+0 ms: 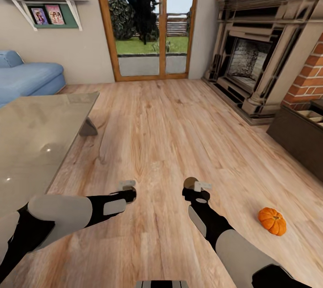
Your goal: Place each of the two pumpkins and all three candles from the living room inside a cabinet in the living room (use any cabinet), then make sure every cabinet is closed, and position the cauldron so it is next to a table in the living room.
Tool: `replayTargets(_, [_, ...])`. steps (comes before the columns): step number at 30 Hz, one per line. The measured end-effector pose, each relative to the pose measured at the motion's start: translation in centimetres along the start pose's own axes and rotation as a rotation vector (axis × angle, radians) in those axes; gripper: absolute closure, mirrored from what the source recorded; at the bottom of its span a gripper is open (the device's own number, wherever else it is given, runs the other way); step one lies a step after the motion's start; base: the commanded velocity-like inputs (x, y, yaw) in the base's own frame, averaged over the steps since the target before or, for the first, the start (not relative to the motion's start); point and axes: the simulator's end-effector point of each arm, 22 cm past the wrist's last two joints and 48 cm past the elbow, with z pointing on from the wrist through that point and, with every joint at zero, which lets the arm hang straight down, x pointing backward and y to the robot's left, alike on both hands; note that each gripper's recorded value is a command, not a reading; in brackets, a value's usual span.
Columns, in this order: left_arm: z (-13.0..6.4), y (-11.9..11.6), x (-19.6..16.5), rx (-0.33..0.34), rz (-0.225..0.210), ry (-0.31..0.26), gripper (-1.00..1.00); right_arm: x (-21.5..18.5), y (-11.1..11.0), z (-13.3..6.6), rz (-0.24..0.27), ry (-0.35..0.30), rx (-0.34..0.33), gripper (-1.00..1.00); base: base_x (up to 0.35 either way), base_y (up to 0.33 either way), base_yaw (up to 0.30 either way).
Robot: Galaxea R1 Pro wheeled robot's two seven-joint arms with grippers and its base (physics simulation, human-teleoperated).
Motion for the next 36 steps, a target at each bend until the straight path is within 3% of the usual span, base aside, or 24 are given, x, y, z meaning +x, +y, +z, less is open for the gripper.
replayTargets(36, [-0.12, -0.63, 0.17, 0.005, 0.007, 0.000, 1.00, -0.01, -0.08, 0.00, 0.000, -0.001, 0.003, 1.00, 0.343, 0.072, -0.037])
